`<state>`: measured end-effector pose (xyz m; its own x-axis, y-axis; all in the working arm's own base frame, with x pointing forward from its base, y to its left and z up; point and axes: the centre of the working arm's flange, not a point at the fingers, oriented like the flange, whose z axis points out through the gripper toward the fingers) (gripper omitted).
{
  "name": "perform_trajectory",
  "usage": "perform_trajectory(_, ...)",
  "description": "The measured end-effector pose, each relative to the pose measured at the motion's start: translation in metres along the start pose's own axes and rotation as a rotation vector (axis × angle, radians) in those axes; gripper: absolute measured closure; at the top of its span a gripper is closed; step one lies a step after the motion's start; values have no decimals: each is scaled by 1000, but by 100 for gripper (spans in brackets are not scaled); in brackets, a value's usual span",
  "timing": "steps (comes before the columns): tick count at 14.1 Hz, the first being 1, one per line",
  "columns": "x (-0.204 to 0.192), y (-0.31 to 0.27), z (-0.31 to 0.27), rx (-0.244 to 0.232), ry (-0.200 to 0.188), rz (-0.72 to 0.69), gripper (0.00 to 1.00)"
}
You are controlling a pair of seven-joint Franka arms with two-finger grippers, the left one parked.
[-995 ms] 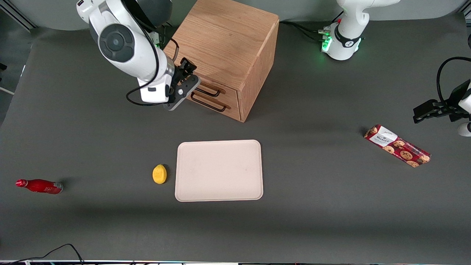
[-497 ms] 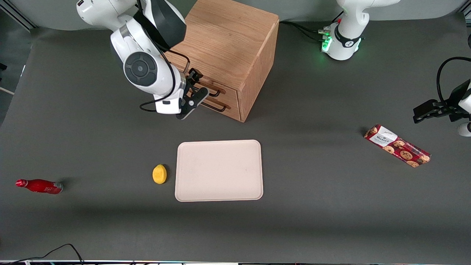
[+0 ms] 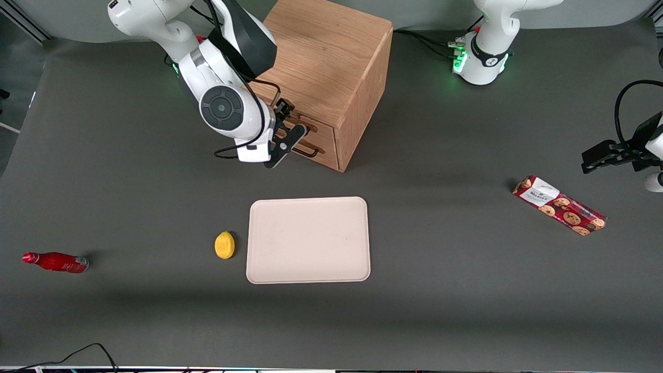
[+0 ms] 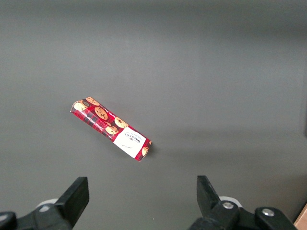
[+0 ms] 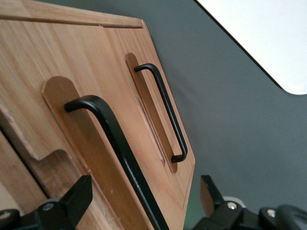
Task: Open upper drawer
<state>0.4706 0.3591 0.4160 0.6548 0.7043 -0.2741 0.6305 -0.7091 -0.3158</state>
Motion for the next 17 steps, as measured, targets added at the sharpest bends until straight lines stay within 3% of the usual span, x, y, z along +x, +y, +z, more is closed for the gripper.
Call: perform_trajectory(17, 0, 24, 35, 33, 10, -26, 0)
